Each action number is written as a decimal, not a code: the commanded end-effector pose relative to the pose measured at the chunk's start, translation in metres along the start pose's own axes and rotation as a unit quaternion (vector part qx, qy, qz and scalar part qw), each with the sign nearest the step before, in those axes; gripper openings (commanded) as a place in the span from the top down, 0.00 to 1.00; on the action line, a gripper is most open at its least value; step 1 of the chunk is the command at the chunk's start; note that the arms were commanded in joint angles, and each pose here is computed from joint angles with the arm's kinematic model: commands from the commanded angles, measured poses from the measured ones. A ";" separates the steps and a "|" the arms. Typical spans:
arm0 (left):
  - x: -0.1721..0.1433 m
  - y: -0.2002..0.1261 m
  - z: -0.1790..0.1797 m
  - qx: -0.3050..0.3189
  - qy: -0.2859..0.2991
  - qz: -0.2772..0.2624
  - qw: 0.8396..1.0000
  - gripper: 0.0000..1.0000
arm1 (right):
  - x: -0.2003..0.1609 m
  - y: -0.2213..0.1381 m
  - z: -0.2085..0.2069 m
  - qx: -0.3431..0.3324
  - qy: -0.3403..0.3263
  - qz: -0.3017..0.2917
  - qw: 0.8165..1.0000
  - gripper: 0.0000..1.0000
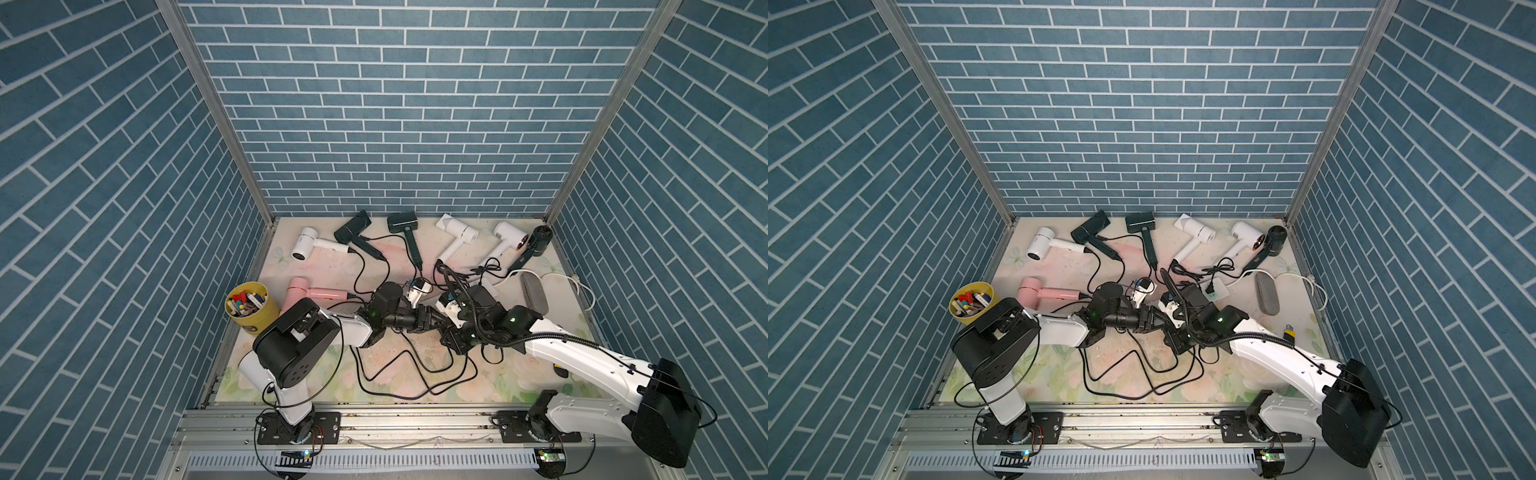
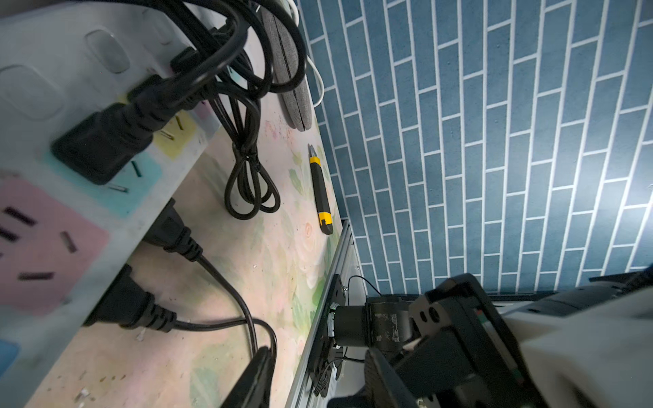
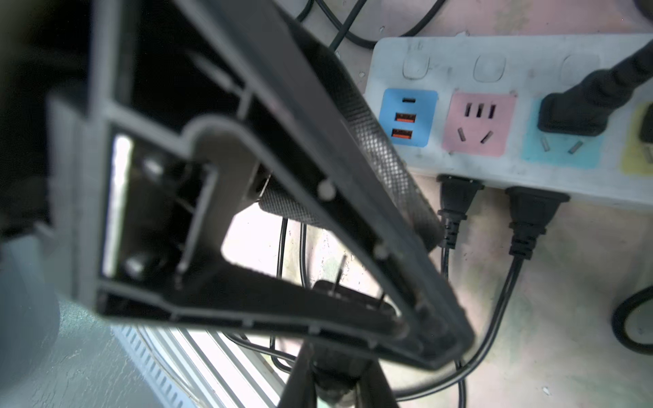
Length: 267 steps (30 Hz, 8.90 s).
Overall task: Charge the blow dryers
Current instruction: Pick up the plug from the center of the board, then insert the plug into the socket.
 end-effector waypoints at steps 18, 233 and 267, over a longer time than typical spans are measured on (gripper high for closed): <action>-0.011 -0.015 -0.005 0.005 0.018 -0.029 0.999 0.94 | 0.019 -0.015 -0.014 -0.056 0.007 -0.035 0.998 0.68; 0.107 -0.031 0.097 0.333 0.116 0.020 0.936 0.60 | -0.016 0.055 -0.118 -0.059 -0.060 0.113 0.990 1.00; 0.121 0.005 0.121 0.321 0.109 0.066 0.938 0.59 | -0.010 0.047 -0.131 -0.037 -0.062 0.091 0.993 1.00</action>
Point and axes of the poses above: each gripper's point midway between its finger pads, its own y axis out along the fingers, its own z axis along the line the jaws close on, x = y × z, the point moved 1 cm from there along -y, back along the fingers, and after that the axes turned 14 degrees about -y, right-handed, at the moved point
